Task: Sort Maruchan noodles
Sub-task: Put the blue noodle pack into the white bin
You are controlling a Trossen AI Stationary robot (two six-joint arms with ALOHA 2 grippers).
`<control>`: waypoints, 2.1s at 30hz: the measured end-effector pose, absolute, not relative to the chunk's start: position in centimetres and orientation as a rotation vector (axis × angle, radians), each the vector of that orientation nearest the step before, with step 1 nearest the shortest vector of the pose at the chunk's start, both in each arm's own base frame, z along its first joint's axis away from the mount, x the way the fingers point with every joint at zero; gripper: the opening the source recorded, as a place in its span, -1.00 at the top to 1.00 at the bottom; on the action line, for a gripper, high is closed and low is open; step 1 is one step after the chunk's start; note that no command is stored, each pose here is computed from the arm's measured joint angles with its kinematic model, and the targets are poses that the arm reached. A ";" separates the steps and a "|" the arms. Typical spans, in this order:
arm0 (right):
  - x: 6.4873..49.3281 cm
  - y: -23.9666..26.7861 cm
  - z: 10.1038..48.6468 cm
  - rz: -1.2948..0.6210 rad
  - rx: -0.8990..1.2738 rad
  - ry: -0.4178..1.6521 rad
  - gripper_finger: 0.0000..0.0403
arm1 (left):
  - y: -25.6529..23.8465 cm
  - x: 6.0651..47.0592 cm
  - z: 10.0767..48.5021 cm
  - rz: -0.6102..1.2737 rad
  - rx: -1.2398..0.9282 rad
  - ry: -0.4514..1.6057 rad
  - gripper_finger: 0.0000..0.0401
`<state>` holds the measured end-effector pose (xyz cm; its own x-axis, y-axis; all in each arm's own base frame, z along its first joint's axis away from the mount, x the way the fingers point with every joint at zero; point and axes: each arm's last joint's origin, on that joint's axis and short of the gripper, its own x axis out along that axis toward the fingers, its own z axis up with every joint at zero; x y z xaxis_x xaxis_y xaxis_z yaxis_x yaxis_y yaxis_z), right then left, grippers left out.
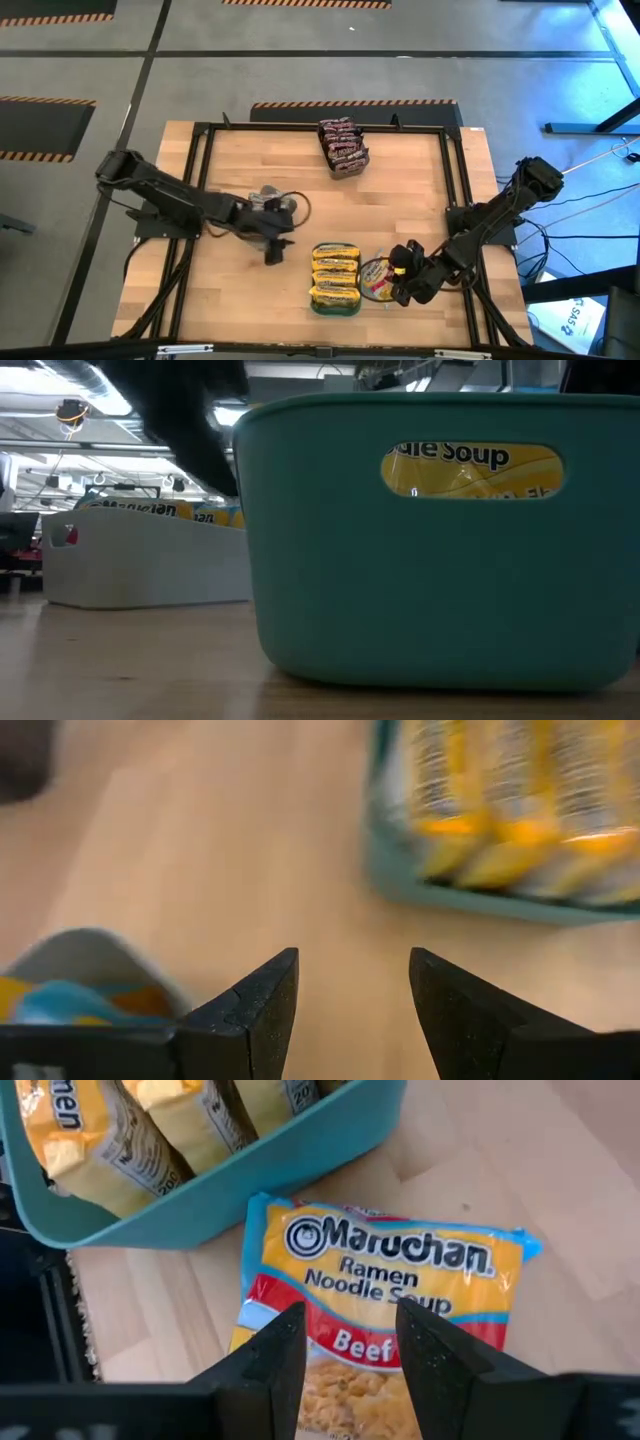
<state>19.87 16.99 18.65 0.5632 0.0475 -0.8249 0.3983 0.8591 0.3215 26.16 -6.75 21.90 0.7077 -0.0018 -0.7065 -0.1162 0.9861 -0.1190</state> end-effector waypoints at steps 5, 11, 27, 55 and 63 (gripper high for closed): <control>20.0 17.1 18.7 -0.206 0.532 0.955 0.32 | -6.4 28.9 21.3 0.145 -0.057 0.868 0.07; 20.4 17.9 18.8 -0.106 0.605 0.980 0.32 | -6.3 30.6 21.8 0.144 -0.002 0.862 0.07; 21.6 14.6 14.8 -0.525 0.388 0.983 0.32 | -5.9 30.5 21.0 0.170 -0.016 0.865 0.07; 19.6 -2.5 18.5 -0.496 0.315 0.852 0.32 | 0.2 37.6 19.4 0.033 -0.152 0.461 0.07; 17.6 -3.0 14.6 -0.431 0.489 0.720 0.32 | 1.6 43.1 16.4 0.066 -0.185 0.551 0.07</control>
